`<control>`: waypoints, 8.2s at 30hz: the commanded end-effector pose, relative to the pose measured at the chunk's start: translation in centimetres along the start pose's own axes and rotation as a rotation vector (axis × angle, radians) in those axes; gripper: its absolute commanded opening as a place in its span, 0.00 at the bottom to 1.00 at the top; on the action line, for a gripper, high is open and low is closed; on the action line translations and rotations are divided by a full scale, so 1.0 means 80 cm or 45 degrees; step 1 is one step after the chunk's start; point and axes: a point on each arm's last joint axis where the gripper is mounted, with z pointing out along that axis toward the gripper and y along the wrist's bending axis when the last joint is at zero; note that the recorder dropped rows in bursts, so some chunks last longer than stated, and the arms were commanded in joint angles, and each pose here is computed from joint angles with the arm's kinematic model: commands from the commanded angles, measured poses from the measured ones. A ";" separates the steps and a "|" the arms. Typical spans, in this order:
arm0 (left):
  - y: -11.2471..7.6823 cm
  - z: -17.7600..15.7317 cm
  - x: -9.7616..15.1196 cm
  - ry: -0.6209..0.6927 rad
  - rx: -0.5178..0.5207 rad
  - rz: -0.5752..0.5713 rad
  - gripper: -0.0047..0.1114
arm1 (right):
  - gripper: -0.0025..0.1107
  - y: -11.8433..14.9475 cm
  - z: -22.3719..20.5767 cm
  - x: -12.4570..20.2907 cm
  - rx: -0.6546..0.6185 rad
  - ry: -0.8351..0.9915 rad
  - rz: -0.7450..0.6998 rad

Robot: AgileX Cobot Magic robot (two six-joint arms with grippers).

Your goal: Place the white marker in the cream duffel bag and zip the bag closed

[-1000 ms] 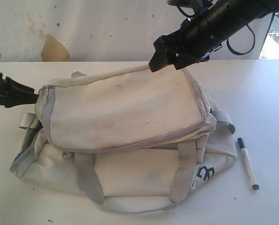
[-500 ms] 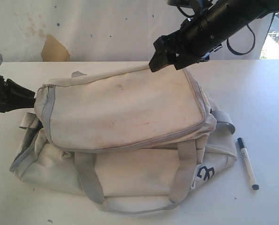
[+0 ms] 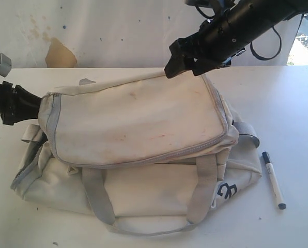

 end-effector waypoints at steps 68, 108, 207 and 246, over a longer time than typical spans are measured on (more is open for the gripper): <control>-0.127 -0.015 -0.169 0.508 -0.020 -0.303 0.04 | 0.66 0.114 0.211 -0.059 -0.257 -0.355 -0.953; -0.142 0.002 -0.163 0.814 -0.138 -0.396 0.04 | 0.02 0.107 0.236 -0.073 -0.138 -0.502 -0.628; -0.172 -0.004 -0.126 0.938 -0.143 -0.584 0.04 | 0.02 0.119 0.284 -0.053 -0.321 -0.508 -0.276; -0.254 0.046 -0.062 0.771 0.292 -1.074 0.04 | 0.02 0.042 0.245 -0.087 -0.296 -0.545 0.037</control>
